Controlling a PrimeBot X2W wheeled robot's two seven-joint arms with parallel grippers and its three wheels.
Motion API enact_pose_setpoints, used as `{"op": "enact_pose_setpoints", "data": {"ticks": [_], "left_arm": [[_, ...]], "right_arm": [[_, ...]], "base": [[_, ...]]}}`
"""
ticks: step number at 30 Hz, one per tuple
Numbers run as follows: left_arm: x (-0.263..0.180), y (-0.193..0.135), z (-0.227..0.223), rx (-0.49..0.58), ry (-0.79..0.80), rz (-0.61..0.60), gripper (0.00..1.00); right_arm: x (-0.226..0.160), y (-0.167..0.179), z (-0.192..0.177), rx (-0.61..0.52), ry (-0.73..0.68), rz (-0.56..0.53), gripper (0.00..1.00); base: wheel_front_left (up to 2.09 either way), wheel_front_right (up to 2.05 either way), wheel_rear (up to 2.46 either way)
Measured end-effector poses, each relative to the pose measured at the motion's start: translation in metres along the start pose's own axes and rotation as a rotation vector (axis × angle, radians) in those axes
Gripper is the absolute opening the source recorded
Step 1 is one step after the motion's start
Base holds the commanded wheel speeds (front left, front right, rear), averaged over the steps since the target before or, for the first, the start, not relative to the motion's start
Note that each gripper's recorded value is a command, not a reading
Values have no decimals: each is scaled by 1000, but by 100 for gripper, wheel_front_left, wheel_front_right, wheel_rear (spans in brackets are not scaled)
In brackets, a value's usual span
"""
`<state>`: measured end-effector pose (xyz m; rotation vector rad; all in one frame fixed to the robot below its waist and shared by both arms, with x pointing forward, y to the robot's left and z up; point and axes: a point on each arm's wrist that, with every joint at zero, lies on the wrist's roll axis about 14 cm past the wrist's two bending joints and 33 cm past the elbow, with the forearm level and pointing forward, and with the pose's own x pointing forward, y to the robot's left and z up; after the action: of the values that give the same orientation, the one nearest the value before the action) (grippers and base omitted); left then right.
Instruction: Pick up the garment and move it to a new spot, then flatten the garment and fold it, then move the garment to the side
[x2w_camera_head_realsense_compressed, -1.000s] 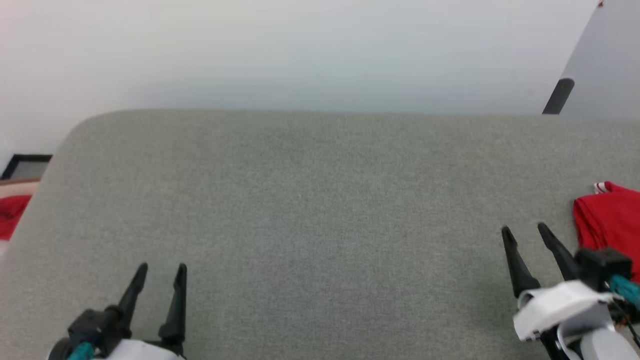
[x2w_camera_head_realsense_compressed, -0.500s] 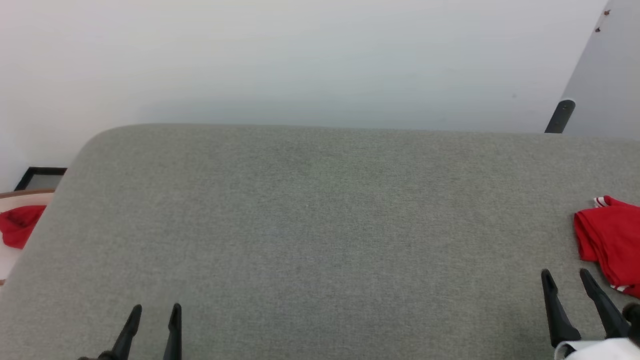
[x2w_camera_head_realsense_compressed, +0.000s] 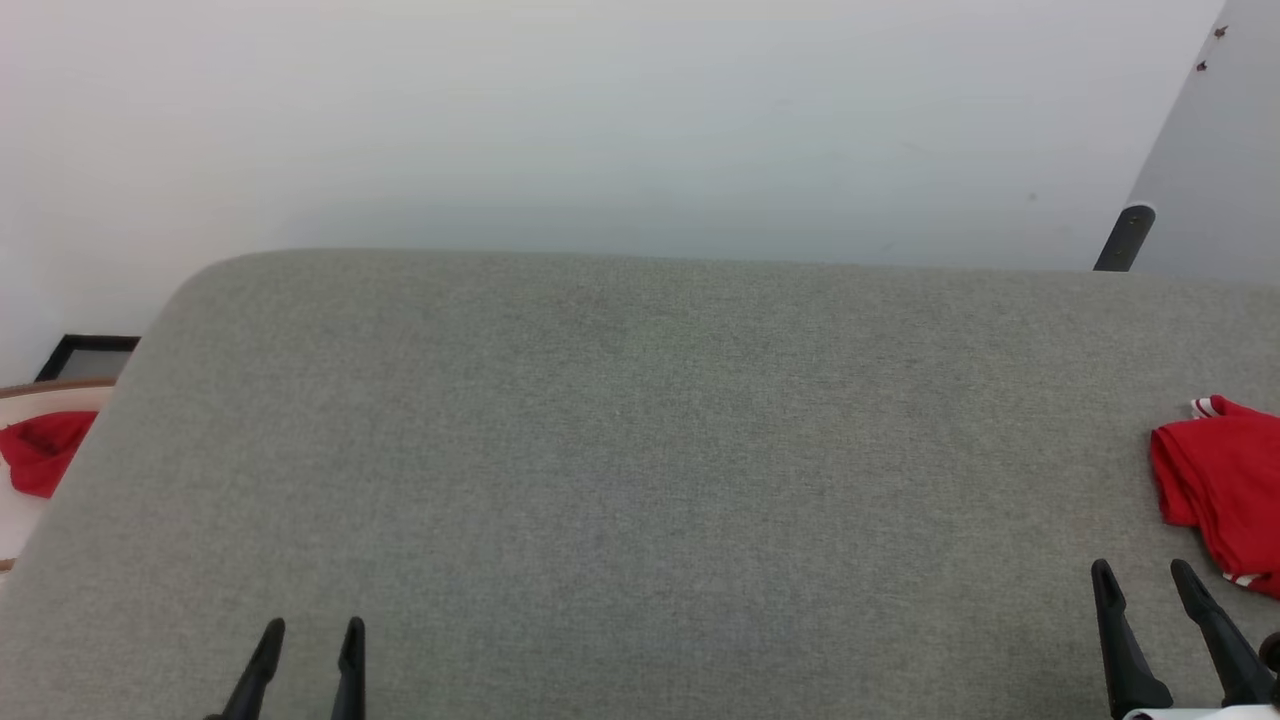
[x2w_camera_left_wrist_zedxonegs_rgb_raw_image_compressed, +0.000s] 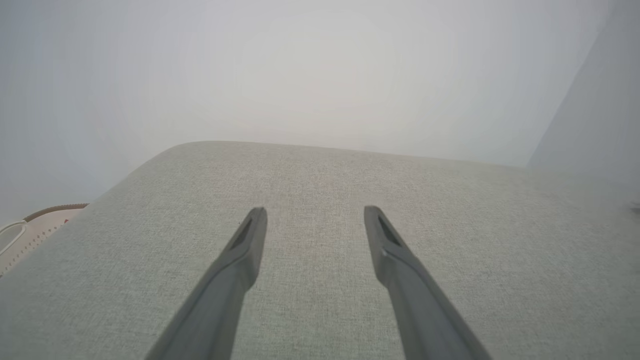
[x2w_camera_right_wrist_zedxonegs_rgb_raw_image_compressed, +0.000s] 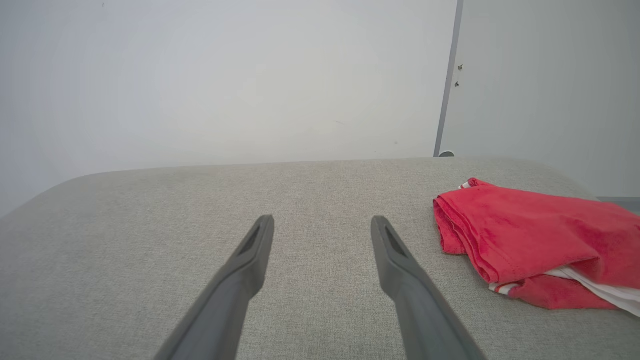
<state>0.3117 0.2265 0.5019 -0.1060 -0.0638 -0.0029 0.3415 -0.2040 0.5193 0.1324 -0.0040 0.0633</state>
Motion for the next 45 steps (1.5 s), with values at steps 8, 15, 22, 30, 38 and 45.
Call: {"op": "enact_pose_setpoints", "data": {"ticks": [8, 15, 22, 30, 38, 45], "left_arm": [[1, -3, -3, 4, 11, -14, 100], [2, -2, -6, -4, 21, -12, 100], [2, 0, -8, -8, 26, -1, 0], [-3, -3, -28, -105, 88, 29, 0], [4, 0, -28, -248, 89, 65, 0], [10, 1, -29, -367, 93, 89, 0]], "right_arm": [[0, 1, 0, 2, -1, 0, 100], [0, 2, -2, 5, 4, 1, 100], [-1, 5, -12, 15, 33, 6, 0], [-4, 4, -30, 108, 86, -15, 0], [-1, 2, -32, 253, 88, -33, 0], [4, 2, -32, 370, 81, -45, 0]], "base": [[0, 0, 0], [0, 0, 0], [0, 0, 0], [0, 0, 0], [0, 0, 0], [0, 0, 0]]}}
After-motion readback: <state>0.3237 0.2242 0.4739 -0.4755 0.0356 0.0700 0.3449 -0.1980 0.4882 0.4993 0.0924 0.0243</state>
